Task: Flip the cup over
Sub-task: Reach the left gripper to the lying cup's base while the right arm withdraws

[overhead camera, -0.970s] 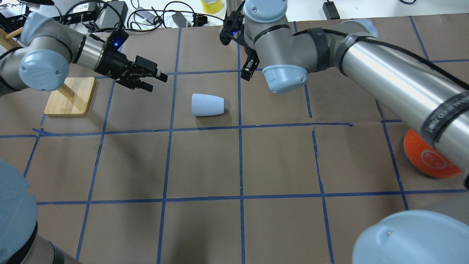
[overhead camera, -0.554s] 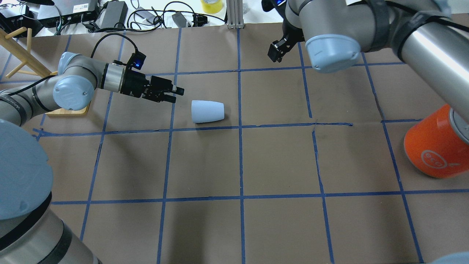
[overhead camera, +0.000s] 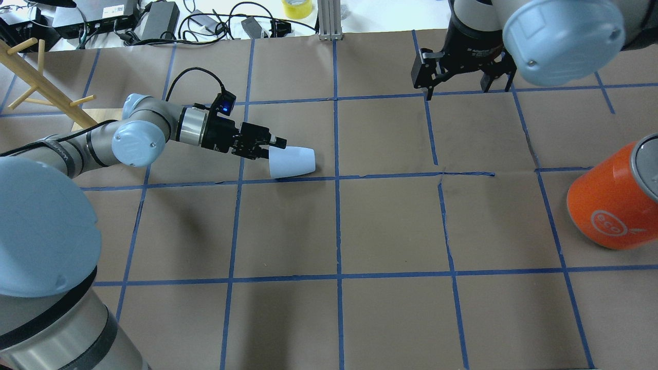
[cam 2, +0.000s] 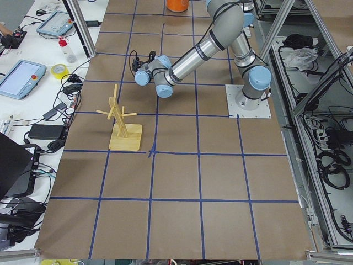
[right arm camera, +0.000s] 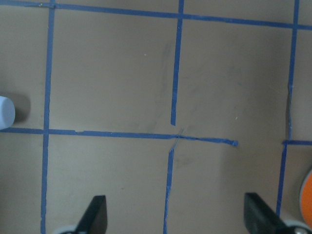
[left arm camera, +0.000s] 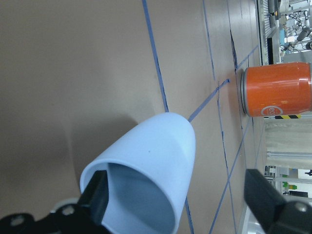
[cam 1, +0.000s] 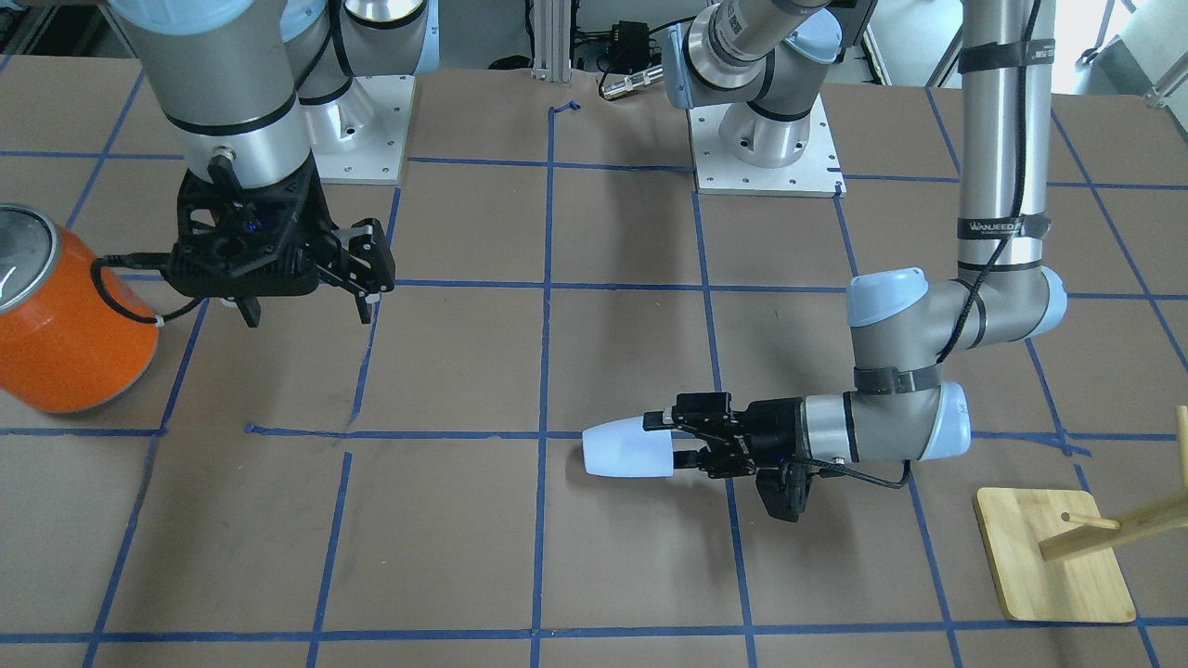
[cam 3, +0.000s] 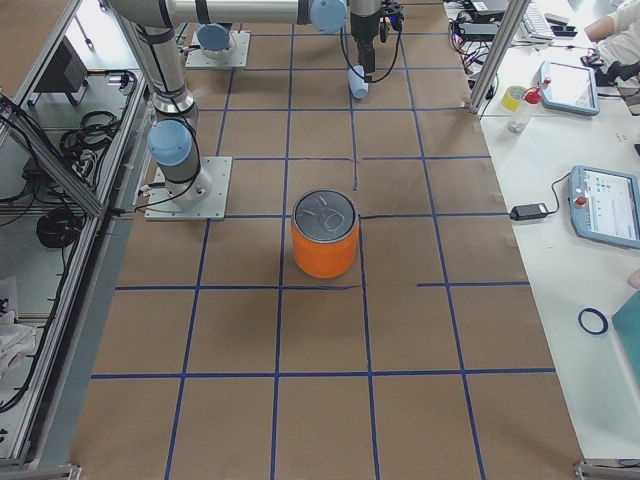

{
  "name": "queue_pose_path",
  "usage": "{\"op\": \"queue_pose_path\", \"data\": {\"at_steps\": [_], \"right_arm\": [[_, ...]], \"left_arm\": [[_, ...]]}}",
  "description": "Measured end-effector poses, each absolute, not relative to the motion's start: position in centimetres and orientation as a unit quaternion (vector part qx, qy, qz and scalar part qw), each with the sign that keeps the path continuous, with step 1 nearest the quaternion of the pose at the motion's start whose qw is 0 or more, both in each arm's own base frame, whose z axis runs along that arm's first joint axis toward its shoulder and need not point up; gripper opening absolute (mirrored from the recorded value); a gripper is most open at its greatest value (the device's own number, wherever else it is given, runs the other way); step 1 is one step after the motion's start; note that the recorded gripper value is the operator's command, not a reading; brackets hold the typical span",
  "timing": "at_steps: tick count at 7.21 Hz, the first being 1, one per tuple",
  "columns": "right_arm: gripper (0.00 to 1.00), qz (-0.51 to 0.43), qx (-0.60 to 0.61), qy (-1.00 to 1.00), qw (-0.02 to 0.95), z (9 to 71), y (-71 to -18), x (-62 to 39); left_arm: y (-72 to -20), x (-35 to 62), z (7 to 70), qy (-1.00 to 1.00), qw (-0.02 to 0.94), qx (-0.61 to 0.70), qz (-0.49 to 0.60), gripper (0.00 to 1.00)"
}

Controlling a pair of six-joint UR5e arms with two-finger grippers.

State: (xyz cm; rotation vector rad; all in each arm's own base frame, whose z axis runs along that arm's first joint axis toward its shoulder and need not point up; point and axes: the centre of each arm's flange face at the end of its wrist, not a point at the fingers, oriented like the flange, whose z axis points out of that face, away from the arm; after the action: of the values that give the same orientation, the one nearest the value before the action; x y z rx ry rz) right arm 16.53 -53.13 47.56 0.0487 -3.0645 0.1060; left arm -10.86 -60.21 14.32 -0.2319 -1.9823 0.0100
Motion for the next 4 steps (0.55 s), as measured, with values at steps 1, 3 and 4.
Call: {"op": "queue_pose_path", "data": {"at_steps": [1,3,4], "right_arm": [[1.00,0.017,-0.015,-0.999,0.038,47.4,-53.3,14.2],[1.00,0.001,-0.051,-0.998,0.043,47.8,-53.0,11.1],[1.00,0.005,-0.060,-0.997,0.044,48.7,-52.3,10.9]], "left_arm": [[-59.8,-11.8,14.0,-0.829,0.551,-0.094,-0.001,0.00],[-59.7,-12.3,14.1,-0.828,0.552,-0.096,-0.002,0.00],[-59.8,-12.3,14.6,-0.829,0.550,-0.098,0.002,0.00]]}}
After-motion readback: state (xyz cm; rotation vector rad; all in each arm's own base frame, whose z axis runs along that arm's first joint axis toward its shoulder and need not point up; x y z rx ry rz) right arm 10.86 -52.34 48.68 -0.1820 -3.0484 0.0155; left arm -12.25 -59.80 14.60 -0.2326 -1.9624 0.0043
